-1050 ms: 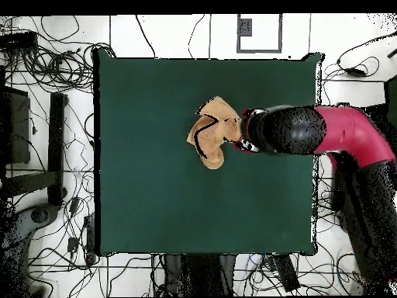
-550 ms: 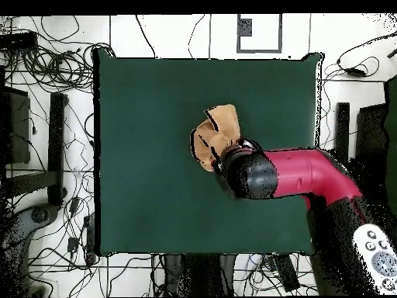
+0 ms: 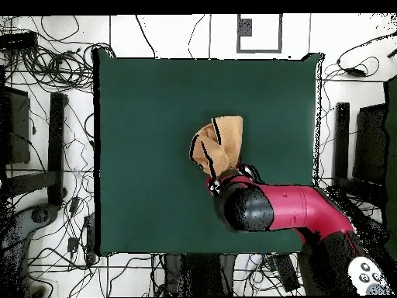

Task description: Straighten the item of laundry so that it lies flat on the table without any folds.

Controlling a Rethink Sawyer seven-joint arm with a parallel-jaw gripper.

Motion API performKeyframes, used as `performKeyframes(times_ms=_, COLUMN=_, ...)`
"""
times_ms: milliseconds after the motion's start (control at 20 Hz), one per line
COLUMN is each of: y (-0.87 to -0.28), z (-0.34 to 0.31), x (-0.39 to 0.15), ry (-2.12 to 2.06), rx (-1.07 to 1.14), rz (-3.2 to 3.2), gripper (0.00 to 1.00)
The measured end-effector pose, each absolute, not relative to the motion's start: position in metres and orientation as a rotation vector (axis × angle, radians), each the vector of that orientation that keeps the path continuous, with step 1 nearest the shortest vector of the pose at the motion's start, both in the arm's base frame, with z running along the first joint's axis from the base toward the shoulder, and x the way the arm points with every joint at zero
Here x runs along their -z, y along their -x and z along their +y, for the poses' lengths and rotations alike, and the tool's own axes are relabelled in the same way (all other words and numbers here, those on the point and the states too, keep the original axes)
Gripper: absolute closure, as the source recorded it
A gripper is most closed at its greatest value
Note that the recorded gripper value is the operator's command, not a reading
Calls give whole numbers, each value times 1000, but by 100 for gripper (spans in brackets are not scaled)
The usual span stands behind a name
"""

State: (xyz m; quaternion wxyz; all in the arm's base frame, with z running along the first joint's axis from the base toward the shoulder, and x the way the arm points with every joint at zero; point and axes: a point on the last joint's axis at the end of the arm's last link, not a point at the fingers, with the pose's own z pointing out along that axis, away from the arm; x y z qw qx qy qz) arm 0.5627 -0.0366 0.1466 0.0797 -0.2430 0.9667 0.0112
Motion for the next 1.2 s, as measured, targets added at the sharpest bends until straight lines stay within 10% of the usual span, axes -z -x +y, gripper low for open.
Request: performKeyframes(times_ms=1200, y=-495, z=-155, x=-133, ry=332, rx=-19, rz=2697, gripper=100)
